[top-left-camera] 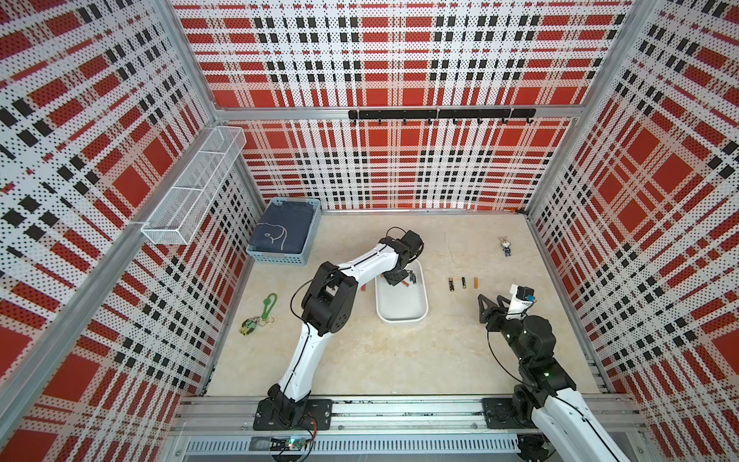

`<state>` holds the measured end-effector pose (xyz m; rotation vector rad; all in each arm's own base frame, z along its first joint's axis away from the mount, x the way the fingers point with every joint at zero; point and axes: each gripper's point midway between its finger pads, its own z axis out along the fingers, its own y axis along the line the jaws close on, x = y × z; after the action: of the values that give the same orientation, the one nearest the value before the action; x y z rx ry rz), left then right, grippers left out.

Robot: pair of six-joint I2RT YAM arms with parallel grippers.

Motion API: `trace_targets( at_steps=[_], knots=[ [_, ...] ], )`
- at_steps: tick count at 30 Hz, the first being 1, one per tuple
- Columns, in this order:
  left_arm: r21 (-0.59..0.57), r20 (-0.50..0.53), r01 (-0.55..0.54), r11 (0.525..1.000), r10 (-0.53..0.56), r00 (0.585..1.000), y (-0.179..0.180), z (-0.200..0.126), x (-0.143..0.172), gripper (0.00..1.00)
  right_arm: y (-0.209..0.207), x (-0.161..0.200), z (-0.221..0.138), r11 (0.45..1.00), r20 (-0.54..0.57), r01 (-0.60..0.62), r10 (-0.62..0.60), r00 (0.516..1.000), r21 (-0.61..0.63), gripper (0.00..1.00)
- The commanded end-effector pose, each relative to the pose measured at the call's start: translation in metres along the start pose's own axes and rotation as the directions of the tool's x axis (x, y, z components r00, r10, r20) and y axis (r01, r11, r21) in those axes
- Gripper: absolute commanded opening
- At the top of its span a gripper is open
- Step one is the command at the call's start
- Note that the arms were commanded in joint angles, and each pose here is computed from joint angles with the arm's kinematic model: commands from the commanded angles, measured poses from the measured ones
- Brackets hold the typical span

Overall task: Take the batteries out of the storage box
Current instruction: Pick up the battery from the storage box.

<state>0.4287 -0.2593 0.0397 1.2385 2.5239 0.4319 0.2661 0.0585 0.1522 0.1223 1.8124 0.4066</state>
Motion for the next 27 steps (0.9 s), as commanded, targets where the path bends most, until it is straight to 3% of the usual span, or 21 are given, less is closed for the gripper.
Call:
trace_targets(
  at_steps=[1, 8, 16, 20, 27],
  knots=[
    [-0.022, 0.016, -0.012, 1.0, 0.012, 1.0, 0.005, 0.003, -0.008, 0.4, 0.004, -0.008, -0.002, 1.0, 0.033, 0.0, 0.001, 0.999, -0.018, 0.71],
    [-0.006, -0.005, -0.022, 1.0, 0.022, 1.0, 0.0, 0.021, -0.005, 0.39, 0.004, -0.01, -0.004, 1.0, 0.046, 0.0, 0.001, 0.999, -0.018, 0.71],
    [0.044, -0.051, -0.011, 0.999, 0.013, 0.999, -0.019, 0.037, 0.01, 0.15, 0.004, -0.011, -0.006, 1.0, 0.061, -0.003, 0.004, 0.998, -0.016, 0.72],
    [0.073, -0.057, 0.004, 0.997, 0.0, 0.998, -0.027, 0.039, 0.014, 0.12, 0.004, -0.012, -0.006, 1.0, 0.061, -0.002, 0.003, 0.998, -0.016, 0.72],
    [0.087, -0.04, 0.012, 0.996, -0.009, 0.999, -0.036, 0.038, 0.009, 0.2, 0.003, -0.011, -0.005, 1.0, 0.058, -0.003, 0.004, 0.998, -0.013, 0.72]
  ],
)
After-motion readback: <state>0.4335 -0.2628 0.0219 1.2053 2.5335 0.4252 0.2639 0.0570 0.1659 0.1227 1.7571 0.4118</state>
